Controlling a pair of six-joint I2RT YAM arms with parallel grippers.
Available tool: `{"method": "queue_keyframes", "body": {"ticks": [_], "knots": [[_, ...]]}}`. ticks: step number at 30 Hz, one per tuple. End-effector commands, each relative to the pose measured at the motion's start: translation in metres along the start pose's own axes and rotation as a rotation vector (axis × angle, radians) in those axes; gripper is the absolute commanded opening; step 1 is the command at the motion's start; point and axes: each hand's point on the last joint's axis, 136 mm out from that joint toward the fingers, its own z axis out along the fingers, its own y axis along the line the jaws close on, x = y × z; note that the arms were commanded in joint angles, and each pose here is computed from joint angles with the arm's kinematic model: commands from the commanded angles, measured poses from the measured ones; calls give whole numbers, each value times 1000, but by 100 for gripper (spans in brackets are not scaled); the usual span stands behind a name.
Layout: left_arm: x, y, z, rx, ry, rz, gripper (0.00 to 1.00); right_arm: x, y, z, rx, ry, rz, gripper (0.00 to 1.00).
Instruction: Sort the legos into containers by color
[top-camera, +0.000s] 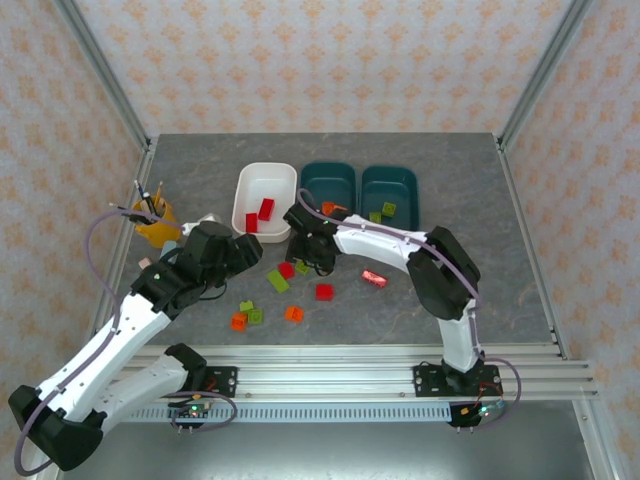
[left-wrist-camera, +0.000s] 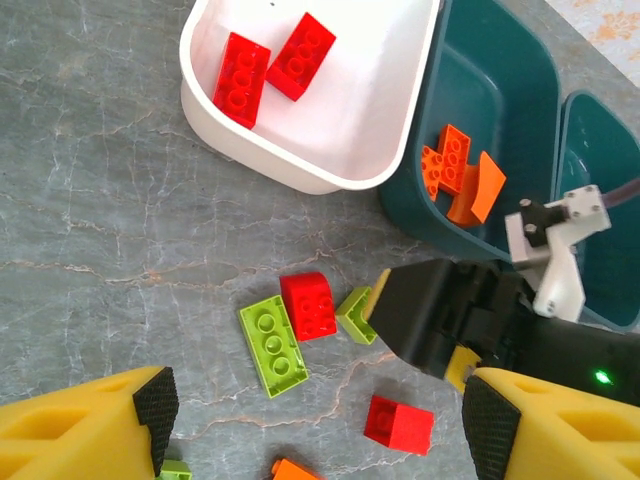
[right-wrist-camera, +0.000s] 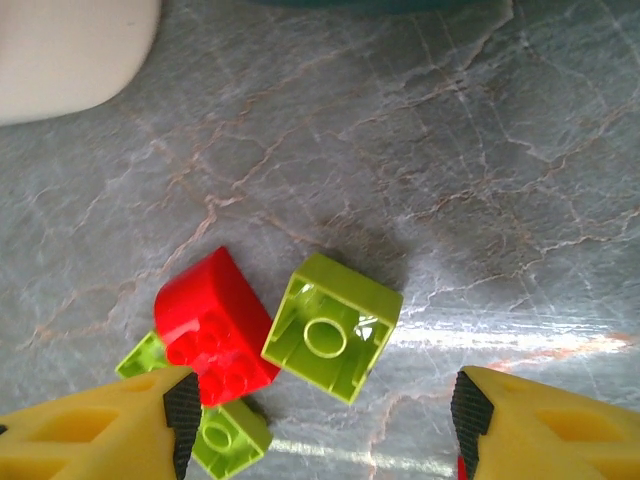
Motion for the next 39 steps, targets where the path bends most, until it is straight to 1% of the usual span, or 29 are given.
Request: {"method": "queue_keyframes", "body": {"ticks": [1, 3, 7, 10, 16, 18, 21, 23, 28, 31, 33, 35, 39], "knots": [[-1, 6, -9, -18, -19, 38, 79, -5, 2, 6, 47, -39, 90, 68], [-3, 5, -15, -1, -27, 42, 79, -4, -7, 13, 100, -35, 126, 67], [-2, 2, -22, 26, -21, 54, 79, -4, -9, 22, 113, -43, 164, 66], [-2, 2, -27, 38, -22, 53, 79, -9, -11, 27, 136, -59, 182, 63], [-2, 2, -33, 46, -22, 57, 79, -7, -14, 37, 162, -51, 223, 48], [-2, 3, -35, 48, -21, 59, 79, -7, -17, 38, 172, -56, 232, 42], [-1, 2, -35, 54, -19, 61, 79, -7, -19, 35, 174, -62, 239, 34], [0, 1, -34, 59, -17, 61, 79, -8, -17, 30, 163, -73, 239, 30], [2, -9, -30, 99, 3, 67, 79, -17, -18, 0, 155, -133, 202, 26], [4, -28, -23, 159, 38, 76, 79, -28, -18, -34, 147, -197, 141, 26], [4, -48, -18, 204, 56, 97, 79, -37, -24, -63, 151, -249, 104, 26], [4, -67, -14, 234, 66, 126, 79, -50, -38, -87, 160, -288, 95, 26], [2, -113, -2, 292, 89, 179, 79, -83, -85, -124, 208, -334, 97, 26]]}}
